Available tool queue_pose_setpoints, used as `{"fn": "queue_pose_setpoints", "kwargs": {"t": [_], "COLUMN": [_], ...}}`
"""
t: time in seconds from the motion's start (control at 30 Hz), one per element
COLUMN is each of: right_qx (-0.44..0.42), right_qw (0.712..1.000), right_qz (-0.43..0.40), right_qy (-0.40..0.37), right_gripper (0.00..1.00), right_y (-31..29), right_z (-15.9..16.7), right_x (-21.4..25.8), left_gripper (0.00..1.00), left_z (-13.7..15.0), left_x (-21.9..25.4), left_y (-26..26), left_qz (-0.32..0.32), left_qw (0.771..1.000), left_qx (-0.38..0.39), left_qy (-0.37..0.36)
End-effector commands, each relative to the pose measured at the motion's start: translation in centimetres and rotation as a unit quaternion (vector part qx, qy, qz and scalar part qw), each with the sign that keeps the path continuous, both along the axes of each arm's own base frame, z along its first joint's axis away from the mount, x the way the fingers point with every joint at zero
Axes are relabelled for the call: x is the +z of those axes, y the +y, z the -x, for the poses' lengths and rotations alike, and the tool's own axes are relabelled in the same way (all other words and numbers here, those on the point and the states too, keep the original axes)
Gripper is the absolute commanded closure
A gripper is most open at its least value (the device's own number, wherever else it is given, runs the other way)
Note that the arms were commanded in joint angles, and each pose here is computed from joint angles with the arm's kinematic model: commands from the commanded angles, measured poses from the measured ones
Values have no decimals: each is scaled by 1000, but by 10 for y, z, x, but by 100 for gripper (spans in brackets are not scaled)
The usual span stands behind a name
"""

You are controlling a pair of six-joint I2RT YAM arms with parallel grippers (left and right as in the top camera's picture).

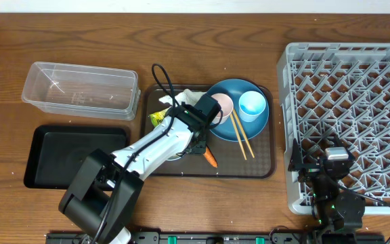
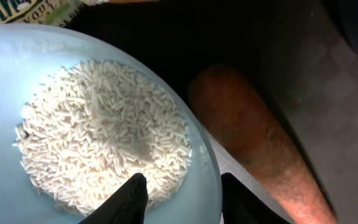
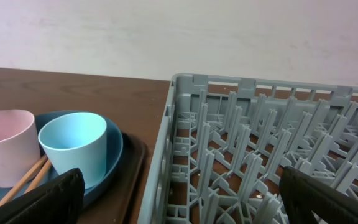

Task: Sort waste into correct bins and load items into the dishwasher rack
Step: 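Reach the left gripper to the light-blue rice bowl and grasp its rim, then lift the rice bowl with the left gripper and carry it over the black tray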

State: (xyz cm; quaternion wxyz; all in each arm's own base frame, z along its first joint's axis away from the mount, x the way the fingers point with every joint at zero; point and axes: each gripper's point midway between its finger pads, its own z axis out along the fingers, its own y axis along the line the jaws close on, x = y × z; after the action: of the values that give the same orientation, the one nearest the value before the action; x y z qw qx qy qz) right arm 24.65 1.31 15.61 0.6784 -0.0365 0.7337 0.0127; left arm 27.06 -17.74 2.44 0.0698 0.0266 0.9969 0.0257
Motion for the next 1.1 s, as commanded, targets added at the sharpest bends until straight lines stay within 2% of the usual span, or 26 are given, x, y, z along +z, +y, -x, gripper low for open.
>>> {"fn": "queue_pose_setpoints", "kwargs": {"t": [0.0,0.3,0.37,0.5,0.53,0.6,0.63,0.9,1.07], "right_qx": [1,1,1,1,1,1,1,1,1], "right_qw": [1000,1000,1000,1000,1000,1000,1000,1000,1000], "right_qz": [2,2,2,2,2,2,2,2,2], "right_qy": [2,2,2,2,2,2,2,2,2], "right_gripper": [1,1,1,1,1,1,1,1,1], "right_y": [0,0,0,0,0,0,0,0,0], "right_z": [0,0,0,0,0,0,0,0,0], "right_x": [-2,-2,-2,-2,-2,-2,-2,-2,-2], "left_gripper": [60,68,73,74,77,91,94,94,94], "left_z": [0,-8,-9,-9,-9,-9,-9,-4,-10], "left_x": [-2,9,10,10,10,10,10,13,38], "left_y": [5,-1,-2,-2,-2,-2,-2,2,1], "left_qz": [-14,-2,0,1,1,1,1,-6,16], "left_qw": [1000,1000,1000,1000,1000,1000,1000,1000,999], "left_qx": [-1,0,0,0,0,0,0,-6,-12], "left_qy": [-3,-20,-23,-24,-24,-23,-24,-16,-49]}}
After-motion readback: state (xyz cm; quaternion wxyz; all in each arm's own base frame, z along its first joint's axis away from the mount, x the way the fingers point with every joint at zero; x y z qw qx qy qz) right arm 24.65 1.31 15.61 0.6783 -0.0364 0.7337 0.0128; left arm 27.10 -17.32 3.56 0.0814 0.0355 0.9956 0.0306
